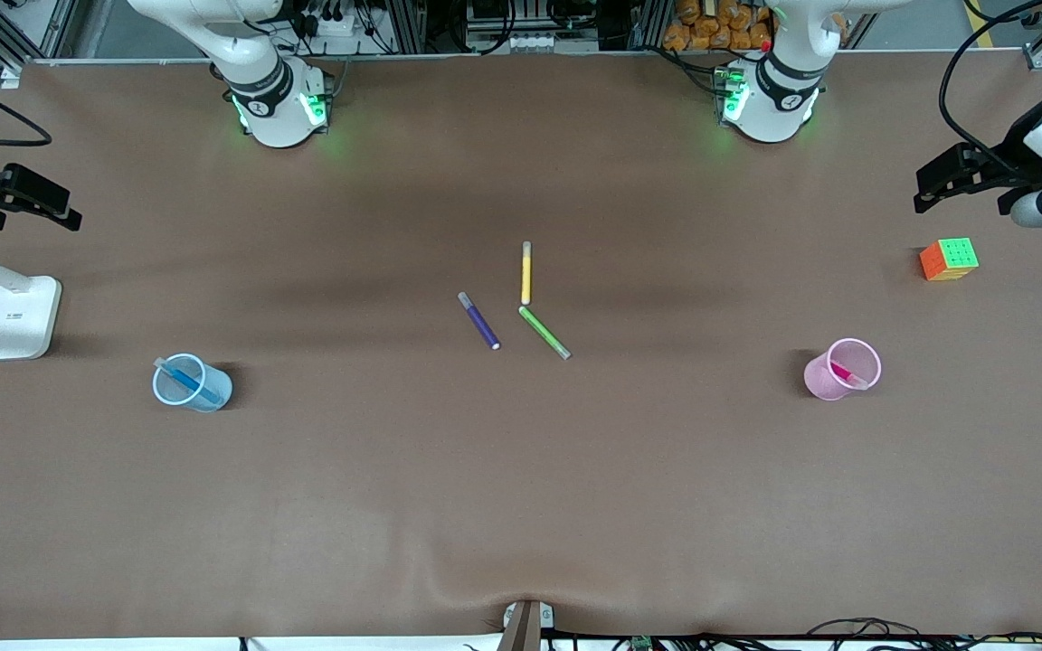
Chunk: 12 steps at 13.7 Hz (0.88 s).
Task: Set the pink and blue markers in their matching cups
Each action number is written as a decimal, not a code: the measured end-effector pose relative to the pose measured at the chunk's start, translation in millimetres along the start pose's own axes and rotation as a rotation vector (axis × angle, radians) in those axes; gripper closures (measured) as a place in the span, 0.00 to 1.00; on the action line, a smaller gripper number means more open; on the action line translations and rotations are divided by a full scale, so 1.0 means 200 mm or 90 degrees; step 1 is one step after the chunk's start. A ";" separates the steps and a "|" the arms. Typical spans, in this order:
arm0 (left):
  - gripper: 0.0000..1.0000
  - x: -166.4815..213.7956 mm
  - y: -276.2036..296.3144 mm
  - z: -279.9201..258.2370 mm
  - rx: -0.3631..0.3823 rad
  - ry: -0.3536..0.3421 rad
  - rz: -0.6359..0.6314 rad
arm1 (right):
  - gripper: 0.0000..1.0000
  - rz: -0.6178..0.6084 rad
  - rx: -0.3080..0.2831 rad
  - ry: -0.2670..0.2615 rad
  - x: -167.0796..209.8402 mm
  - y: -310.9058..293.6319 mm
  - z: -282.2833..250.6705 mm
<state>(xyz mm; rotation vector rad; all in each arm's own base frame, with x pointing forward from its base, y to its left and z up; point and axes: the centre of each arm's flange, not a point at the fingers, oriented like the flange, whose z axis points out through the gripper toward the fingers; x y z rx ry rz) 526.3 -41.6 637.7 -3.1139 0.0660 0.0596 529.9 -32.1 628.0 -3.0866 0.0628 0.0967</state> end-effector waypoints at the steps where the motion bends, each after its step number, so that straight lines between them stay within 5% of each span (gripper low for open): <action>1: 0.00 0.00 0.00 0.01 0.000 -0.001 -0.001 | 0.00 -0.001 0.000 -0.001 0.00 0.00 0.00; 12: 0.00 0.03 0.04 -0.01 -0.014 0.008 0.007 | 0.00 -0.033 -0.003 -0.034 -0.02 -0.14 0.04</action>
